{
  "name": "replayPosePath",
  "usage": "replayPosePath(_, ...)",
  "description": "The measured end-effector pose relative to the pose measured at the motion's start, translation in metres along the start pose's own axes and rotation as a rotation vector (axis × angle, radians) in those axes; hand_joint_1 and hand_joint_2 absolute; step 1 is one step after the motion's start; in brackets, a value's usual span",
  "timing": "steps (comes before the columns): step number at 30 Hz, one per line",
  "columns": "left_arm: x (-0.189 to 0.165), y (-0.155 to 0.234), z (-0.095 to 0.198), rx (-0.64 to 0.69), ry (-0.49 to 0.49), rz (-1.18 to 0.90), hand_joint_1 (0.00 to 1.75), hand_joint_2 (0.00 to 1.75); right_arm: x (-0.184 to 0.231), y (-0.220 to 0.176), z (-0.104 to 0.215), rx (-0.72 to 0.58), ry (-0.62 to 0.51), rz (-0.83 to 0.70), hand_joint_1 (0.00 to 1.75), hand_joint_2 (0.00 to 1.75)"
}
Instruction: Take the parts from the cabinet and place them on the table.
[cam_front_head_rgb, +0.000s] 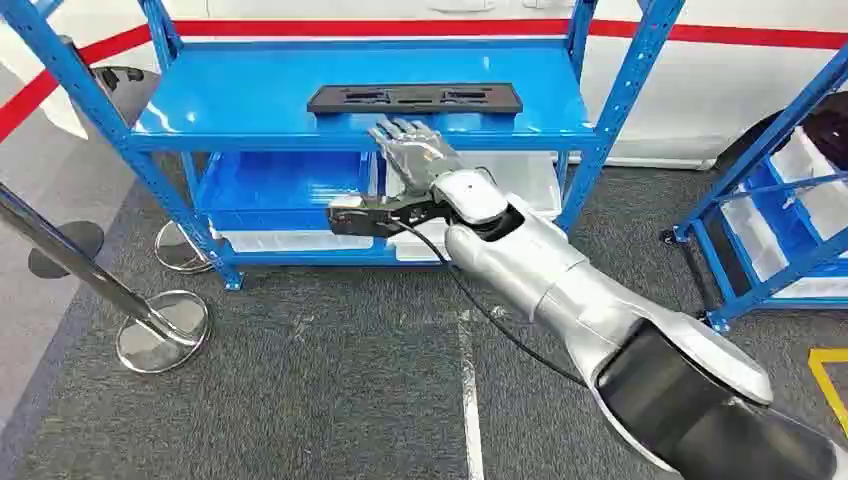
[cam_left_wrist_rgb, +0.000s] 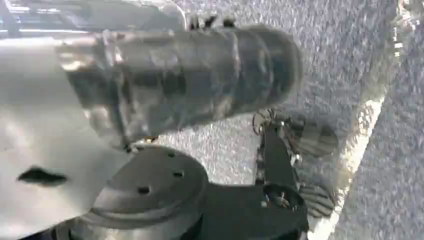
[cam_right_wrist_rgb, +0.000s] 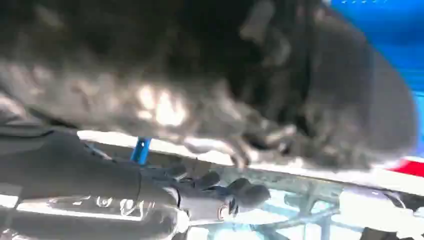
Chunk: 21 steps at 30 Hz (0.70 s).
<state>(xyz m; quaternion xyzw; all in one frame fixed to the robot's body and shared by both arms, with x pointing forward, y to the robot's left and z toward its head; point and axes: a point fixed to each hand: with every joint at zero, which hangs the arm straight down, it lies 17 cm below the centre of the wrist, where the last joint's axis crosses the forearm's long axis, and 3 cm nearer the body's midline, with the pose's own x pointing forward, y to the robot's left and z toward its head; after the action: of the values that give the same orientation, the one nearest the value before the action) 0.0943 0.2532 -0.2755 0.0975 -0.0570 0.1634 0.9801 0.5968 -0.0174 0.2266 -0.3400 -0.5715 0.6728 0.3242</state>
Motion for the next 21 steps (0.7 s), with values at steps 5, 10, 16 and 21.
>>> replayPosePath(5, 0.0006, -0.0001, -0.0001, -0.003, 0.0, -0.003, 0.0, 0.0, 0.0023, -0.0053, -0.0009, -0.009, -0.016, 0.027, 0.0, 0.0)
replayPosePath(10, -0.0022, 0.0007, -0.0003, -0.004, 0.004, -0.005, 0.0, 0.0, 0.0067, 0.0006, 0.0001, -0.001, -0.038, 0.036, 0.0, 0.0)
replayPosePath(16, 0.0018, 0.0, -0.0002, -0.005, -0.001, -0.004, 0.0, 0.0, 0.0052, -0.0009, 0.0, -0.002, -0.036, 0.04, 0.0, 0.0)
replayPosePath(21, -0.0009, 0.0008, -0.0004, -0.003, 0.003, -0.005, 0.0, 0.0, 0.004, -0.0005, 0.0003, -0.002, -0.035, 0.041, 0.0, 0.0)
